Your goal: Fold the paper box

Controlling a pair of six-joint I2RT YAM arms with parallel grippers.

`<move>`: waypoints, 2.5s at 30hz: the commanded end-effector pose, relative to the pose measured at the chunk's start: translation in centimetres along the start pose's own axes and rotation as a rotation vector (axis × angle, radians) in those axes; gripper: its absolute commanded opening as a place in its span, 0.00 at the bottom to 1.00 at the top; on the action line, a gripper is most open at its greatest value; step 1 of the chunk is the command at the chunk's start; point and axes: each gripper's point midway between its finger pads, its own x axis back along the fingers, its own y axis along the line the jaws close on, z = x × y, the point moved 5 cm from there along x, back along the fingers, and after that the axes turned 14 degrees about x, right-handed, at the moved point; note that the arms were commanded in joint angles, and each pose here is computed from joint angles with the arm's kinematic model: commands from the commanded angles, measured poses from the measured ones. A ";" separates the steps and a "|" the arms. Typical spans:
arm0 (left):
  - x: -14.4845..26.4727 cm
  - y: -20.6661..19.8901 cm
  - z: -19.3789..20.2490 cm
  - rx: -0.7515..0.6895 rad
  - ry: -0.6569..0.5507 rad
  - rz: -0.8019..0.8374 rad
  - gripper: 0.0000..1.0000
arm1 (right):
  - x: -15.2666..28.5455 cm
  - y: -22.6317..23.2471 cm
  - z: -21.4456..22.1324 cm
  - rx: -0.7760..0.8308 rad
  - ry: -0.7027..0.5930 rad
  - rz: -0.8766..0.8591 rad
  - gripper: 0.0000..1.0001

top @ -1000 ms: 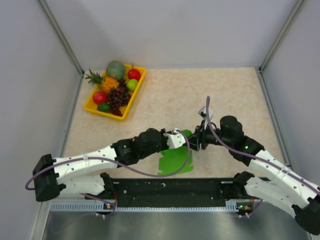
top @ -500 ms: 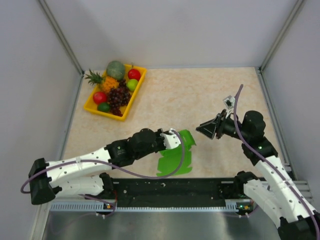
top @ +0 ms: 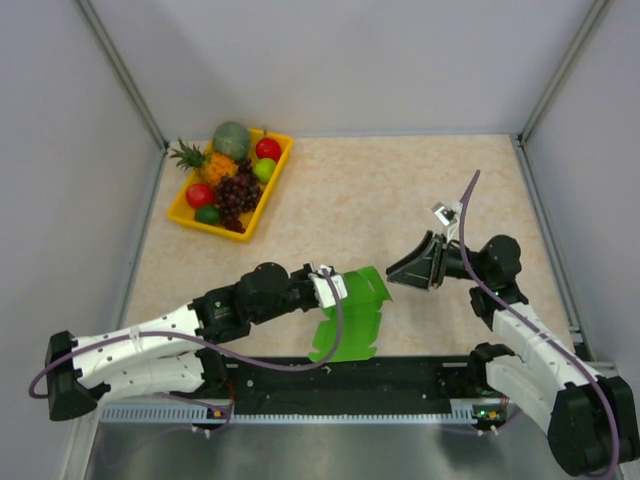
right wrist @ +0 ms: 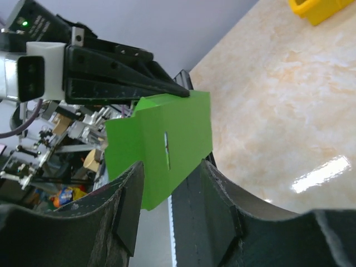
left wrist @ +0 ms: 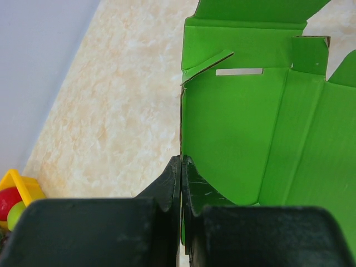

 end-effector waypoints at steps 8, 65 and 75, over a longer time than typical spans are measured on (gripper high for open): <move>0.1 -0.3 -2.2 0.004 -0.100 0.036 0.00 | -1.3 2.8 0.4 0.080 0.034 -0.174 0.43; -4.0 -0.2 0.9 0.029 0.210 -0.055 0.00 | -3.2 -0.8 5.9 0.267 0.229 0.422 0.46; -5.6 1.1 2.3 0.032 0.305 -0.215 0.00 | -3.1 -4.1 7.1 0.312 0.179 0.584 0.42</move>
